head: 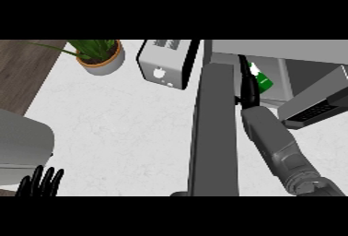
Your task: Pick up the milk, place it into the microwave and close the microwave
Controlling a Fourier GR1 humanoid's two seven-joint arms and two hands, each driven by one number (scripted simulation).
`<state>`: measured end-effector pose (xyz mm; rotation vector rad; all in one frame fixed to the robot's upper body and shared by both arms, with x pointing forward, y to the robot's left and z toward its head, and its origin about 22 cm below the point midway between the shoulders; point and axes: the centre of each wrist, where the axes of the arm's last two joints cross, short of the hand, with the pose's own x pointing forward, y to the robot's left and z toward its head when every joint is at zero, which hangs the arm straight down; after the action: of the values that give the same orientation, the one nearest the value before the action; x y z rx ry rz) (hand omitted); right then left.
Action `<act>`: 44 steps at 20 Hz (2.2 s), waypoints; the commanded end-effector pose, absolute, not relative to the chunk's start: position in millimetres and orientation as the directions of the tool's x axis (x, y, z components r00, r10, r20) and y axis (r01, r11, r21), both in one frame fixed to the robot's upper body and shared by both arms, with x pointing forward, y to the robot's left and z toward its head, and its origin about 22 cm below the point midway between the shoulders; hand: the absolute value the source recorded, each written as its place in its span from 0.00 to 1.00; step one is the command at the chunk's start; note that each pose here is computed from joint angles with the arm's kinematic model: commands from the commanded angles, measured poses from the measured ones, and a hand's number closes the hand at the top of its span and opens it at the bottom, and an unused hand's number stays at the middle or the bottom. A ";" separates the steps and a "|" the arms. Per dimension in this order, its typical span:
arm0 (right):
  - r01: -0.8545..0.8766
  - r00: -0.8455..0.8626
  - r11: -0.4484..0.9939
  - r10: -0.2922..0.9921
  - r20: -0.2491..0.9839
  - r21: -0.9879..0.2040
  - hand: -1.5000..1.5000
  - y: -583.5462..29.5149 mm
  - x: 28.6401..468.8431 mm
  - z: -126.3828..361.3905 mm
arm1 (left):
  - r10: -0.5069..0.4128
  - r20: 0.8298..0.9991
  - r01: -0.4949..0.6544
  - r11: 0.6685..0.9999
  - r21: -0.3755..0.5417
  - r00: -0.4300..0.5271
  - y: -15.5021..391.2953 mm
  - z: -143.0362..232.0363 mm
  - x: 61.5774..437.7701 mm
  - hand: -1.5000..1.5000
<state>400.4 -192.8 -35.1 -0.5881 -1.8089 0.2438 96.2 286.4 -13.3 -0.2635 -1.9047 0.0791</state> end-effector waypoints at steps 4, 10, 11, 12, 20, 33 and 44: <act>0.173 -0.241 0.942 0.323 0.915 -0.287 0.00 -195.9 366.5 -78.2 | 0.221 0.924 0.149 0.972 -0.182 -0.313 283.6 -9.0 89.5 0.00; 0.162 -0.255 0.959 0.267 0.929 -0.231 0.00 -210.1 344.8 -100.7 | 0.218 0.927 0.125 0.974 -0.188 -0.306 280.1 -9.4 80.1 0.00; 0.155 -0.254 0.962 0.260 0.932 -0.226 0.00 -210.8 341.4 -104.1 | 0.215 0.926 0.113 0.976 -0.189 -0.311 277.3 -16.2 84.3 0.00; 0.169 -0.283 0.962 0.255 0.924 -0.214 0.00 -202.6 337.6 -108.0 | 0.212 0.935 0.114 0.976 -0.186 -0.283 285.4 -10.4 73.3 0.00; 0.054 -0.288 0.992 0.122 0.950 -0.111 0.00 -218.9 293.4 -143.9 | 0.190 0.949 0.114 0.980 -0.166 -0.252 283.7 -0.8 71.4 0.00; 0.083 -0.275 0.992 0.117 0.954 -0.098 0.00 -307.0 252.9 -146.4 | 0.207 0.962 0.244 0.956 -0.160 -0.180 261.7 -12.8 91.7 0.00; 0.171 -0.226 0.981 0.124 0.966 -0.086 0.00 -363.7 177.9 -154.3 | 0.075 0.983 0.480 0.877 0.015 -0.167 197.3 -37.7 142.6 1.00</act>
<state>210.4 -343.0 -150.1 -0.2343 -1.7795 0.0015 126.5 218.3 -30.5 -0.4144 -1.7056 -0.2804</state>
